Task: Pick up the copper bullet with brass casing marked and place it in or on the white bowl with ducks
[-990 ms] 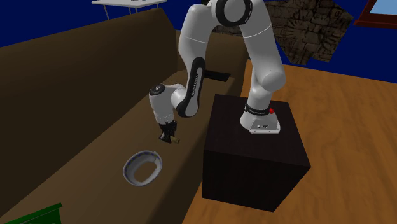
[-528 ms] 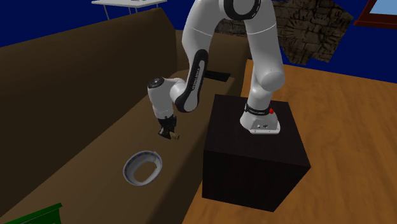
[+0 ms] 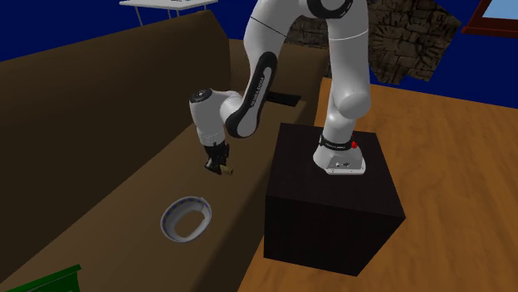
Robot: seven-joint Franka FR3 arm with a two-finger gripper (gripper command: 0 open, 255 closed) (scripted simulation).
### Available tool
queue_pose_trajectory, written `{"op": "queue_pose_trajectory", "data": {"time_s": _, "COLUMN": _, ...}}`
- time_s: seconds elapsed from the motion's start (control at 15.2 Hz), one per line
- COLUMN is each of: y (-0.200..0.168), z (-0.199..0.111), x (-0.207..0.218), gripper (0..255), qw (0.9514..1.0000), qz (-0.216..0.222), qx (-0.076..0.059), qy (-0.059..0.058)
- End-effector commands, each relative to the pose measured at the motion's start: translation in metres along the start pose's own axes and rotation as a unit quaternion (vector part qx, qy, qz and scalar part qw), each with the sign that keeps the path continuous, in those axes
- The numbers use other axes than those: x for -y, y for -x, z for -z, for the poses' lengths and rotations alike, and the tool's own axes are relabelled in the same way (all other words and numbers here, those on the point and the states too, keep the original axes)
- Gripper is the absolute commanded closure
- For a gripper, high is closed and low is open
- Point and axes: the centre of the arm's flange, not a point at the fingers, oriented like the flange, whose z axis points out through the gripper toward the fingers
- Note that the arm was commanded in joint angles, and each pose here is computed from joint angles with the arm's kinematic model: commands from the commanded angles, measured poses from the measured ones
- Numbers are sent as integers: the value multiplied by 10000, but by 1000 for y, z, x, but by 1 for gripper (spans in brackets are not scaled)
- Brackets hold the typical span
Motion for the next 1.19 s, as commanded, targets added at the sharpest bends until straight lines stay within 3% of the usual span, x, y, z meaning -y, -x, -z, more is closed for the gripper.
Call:
{"op": "queue_pose_trajectory", "data": {"time_s": 0.0, "y": 0, "z": 11, "x": -2, "gripper": 255, "qw": 10000, "qz": 0, "qx": 2, "qy": 1}}
{"op": "queue_pose_trajectory", "data": {"time_s": 0.73, "y": 2, "z": 68, "x": -6, "gripper": 255, "qw": 10000, "qz": 0, "qx": 2, "qy": 1}}
{"op": "queue_pose_trajectory", "data": {"time_s": 1.12, "y": -3, "z": 75, "x": 73, "gripper": 255, "qw": 10000, "qz": 0, "qx": 2, "qy": 1}}
